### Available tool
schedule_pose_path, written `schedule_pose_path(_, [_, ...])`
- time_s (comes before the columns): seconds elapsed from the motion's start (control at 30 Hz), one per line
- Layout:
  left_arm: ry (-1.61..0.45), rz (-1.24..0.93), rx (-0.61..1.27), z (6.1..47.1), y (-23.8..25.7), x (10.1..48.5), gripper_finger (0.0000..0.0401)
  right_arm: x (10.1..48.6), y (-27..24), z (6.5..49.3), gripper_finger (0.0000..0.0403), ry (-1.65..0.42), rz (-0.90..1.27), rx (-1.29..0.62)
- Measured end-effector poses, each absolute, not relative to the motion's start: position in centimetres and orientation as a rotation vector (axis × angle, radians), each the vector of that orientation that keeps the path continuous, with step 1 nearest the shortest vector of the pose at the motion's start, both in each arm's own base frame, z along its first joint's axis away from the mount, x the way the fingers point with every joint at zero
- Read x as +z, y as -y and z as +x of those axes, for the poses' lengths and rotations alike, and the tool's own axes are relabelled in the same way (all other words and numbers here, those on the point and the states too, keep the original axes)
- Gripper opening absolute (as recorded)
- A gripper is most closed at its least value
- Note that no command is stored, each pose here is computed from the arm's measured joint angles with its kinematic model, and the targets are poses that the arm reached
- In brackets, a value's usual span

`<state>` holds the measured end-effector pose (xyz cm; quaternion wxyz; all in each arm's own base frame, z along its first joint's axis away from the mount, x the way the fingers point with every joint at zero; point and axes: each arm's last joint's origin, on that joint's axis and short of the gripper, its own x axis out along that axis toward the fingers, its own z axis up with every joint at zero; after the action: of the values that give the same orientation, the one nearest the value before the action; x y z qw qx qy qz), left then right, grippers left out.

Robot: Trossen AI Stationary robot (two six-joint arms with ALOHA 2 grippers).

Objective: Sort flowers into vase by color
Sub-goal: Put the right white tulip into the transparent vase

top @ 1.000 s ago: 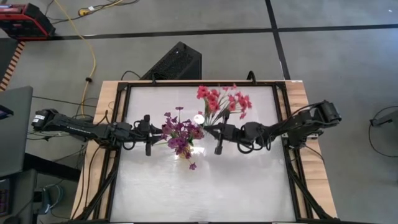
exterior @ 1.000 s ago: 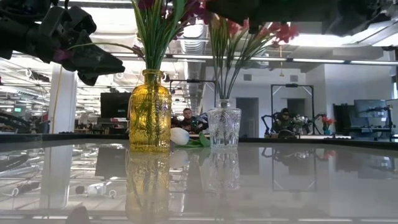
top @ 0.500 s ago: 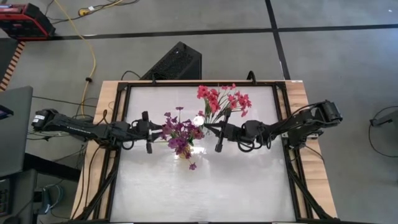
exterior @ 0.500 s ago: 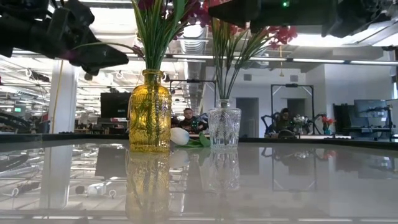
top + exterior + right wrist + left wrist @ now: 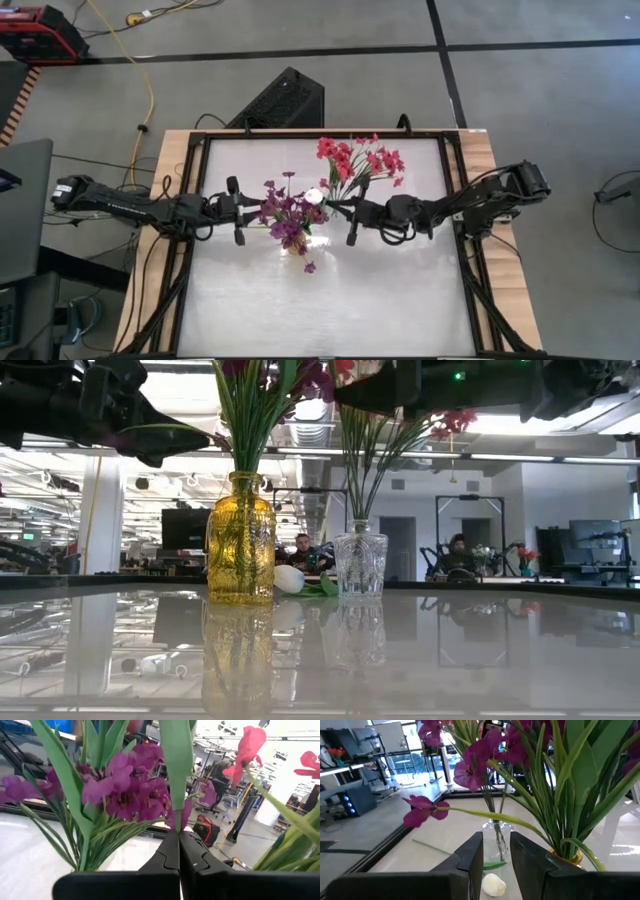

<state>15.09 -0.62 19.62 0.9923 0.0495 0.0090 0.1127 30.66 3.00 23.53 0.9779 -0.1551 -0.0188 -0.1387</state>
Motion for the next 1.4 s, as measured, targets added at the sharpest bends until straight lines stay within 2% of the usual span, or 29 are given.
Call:
schedule_pose_path(0.5, [-0.021, 0.097, 0.226, 15.1, 0.6, 19.6, 0.0087, 19.8, -2.7, 31.9, 0.0015, -0.112, -0.287, -0.323])
schedule_pose_path(0.73, [-0.029, 0.100, 0.225, 15.1, 0.6, 19.5, 0.0087, 20.9, -2.9, 31.1, 0.0050, -0.142, -0.320, -0.436])
schedule_pose_path(1.1, [-0.031, 0.101, 0.225, 15.1, 0.6, 19.5, 0.0087, 22.2, -2.4, 28.7, 0.0063, -0.285, -0.236, -0.473])
schedule_pose_path(1.27, [-0.031, 0.093, 0.225, 15.1, 0.6, 19.5, 0.0087, 22.2, -2.2, 28.1, 0.0087, -0.334, -0.198, -0.477])
schedule_pose_path(1.4, [-0.048, 0.066, 0.240, 15.1, 0.6, 19.3, 0.0087, 22.2, -2.2, 27.8, 0.0130, -0.355, -0.169, -0.480])
